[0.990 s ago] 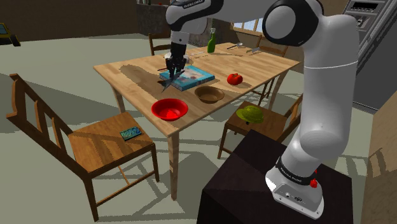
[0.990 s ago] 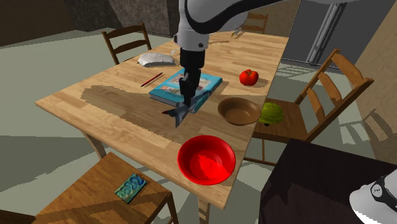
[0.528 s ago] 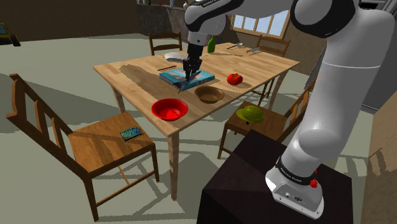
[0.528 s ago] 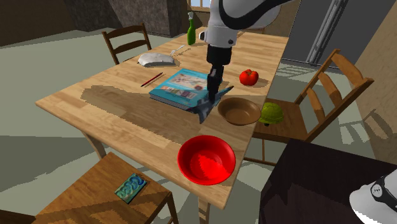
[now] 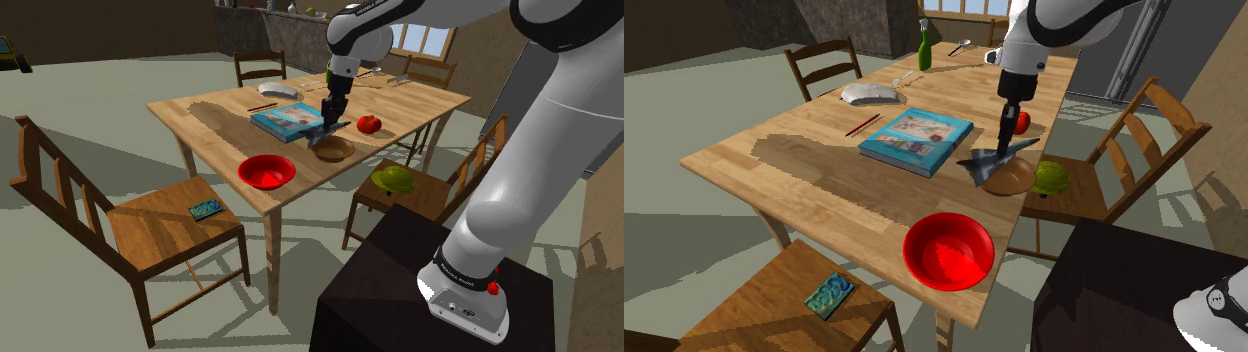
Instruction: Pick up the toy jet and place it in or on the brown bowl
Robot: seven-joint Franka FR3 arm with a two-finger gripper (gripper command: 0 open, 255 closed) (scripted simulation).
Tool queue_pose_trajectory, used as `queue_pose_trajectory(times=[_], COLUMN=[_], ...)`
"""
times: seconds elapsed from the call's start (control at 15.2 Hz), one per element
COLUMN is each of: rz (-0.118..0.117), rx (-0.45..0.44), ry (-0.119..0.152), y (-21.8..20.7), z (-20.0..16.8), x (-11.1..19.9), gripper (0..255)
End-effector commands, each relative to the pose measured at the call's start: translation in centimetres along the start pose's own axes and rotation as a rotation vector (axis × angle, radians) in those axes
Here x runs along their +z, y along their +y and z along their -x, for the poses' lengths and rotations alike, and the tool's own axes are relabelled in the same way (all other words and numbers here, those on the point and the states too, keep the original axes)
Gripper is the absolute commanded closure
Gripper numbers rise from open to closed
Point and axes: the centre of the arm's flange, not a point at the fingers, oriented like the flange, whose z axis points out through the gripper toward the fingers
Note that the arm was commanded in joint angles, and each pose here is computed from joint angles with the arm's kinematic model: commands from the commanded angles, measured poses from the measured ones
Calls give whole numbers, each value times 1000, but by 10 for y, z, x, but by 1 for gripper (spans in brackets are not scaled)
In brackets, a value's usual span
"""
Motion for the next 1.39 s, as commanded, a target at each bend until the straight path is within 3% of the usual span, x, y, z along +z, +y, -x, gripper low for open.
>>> queue_pose_trajectory(times=[0.0,0.79,1.32], rz=[0,0,0], rx=[0,0,0], ry=[0,0,0], y=[13,25,25], z=[20,22,22], x=[-6,56,60], gripper=[255,255,255])
